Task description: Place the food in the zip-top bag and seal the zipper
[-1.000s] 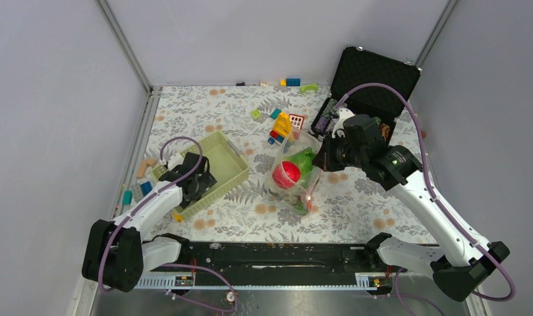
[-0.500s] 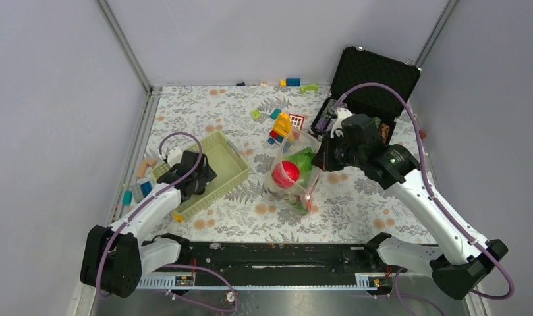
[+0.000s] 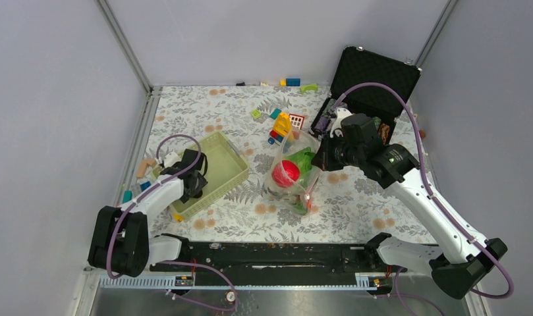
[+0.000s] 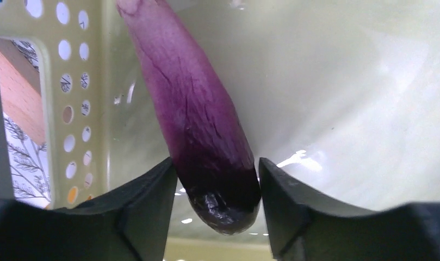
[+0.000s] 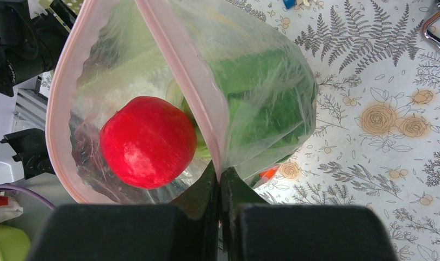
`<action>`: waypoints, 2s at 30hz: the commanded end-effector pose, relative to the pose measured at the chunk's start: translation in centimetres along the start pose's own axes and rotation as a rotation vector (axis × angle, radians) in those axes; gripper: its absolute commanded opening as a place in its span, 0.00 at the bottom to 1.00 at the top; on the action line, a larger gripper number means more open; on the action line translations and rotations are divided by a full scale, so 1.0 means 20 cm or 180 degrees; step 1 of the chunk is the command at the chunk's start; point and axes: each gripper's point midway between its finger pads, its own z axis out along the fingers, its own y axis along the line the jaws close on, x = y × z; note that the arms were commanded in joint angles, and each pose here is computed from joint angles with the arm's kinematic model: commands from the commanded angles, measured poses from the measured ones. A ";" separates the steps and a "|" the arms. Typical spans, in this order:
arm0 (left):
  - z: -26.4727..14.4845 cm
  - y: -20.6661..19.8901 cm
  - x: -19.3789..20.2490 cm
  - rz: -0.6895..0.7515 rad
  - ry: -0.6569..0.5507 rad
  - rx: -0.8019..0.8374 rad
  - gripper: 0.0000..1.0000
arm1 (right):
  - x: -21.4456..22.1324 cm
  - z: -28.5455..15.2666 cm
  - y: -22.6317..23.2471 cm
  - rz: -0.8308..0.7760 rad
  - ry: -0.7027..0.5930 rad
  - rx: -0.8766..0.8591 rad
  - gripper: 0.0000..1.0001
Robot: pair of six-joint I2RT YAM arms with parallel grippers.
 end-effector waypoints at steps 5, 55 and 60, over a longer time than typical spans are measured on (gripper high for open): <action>-0.07 -0.13 -0.15 -0.0213 -0.0209 0.0289 0.31 | -0.01 -0.01 0.00 -0.0067 -0.0014 -0.0003 0.00; -2.20 -1.05 0.26 0.0892 -0.0498 0.5712 0.00 | -0.09 -0.12 0.11 0.0646 0.0175 0.0055 0.00; -2.11 -1.14 0.32 0.0976 -0.0478 0.5297 0.00 | -0.09 -0.14 0.11 0.0697 0.0124 0.0041 0.00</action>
